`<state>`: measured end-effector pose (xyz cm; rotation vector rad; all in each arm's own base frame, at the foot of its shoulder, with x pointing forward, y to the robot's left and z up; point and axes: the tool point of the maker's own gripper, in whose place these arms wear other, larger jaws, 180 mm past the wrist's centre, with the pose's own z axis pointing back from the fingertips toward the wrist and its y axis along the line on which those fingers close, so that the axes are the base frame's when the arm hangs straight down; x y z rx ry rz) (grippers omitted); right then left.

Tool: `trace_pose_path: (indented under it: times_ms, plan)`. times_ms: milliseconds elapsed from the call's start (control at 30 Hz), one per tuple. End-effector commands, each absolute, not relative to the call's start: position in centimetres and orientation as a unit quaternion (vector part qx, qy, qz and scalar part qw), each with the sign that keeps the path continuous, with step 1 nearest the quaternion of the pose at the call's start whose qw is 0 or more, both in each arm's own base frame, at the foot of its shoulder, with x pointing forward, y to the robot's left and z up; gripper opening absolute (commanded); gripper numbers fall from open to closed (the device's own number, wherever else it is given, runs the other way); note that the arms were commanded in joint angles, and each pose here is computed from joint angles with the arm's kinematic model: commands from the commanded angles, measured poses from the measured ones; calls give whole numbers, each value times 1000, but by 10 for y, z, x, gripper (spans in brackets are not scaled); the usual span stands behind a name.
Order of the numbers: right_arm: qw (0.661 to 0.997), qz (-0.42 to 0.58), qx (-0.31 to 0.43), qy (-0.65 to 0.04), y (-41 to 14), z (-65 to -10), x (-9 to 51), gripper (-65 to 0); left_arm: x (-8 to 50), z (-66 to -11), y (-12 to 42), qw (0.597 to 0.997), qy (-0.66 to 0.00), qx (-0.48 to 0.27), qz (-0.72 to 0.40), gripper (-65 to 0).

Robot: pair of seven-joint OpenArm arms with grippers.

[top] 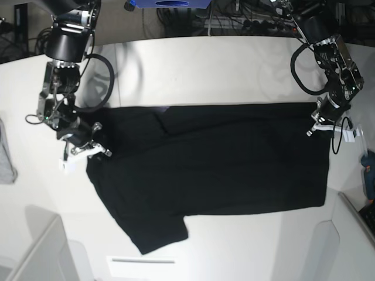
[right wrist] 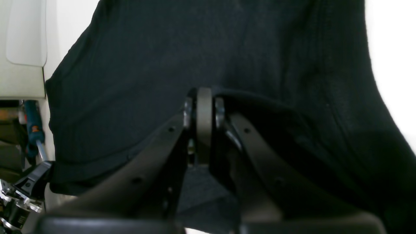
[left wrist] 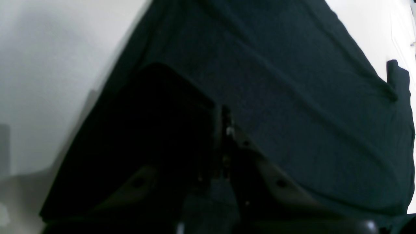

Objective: Fold the T-shirt properly
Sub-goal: 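Pull the held shoulders apart and drag the shirt toward the robot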

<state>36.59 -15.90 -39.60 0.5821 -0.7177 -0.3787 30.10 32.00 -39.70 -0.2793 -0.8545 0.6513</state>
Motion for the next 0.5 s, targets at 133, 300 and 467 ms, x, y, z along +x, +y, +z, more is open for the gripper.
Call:
trace_pose_path:
  times_ms: [133,300,467]
  plan:
    - [867,-177,284,-369,-163,-379,378,-650,312,-379,328,840,-433,-129,301,-650]
    - [868,-177,283,-367,-163,-381,377,-650,312,-379,328,840,-433,-129,301,-568]
    - [866,-181,285,-370,-164,-380,377,-485,312,-377,331,836,-438,-130,305,-337]
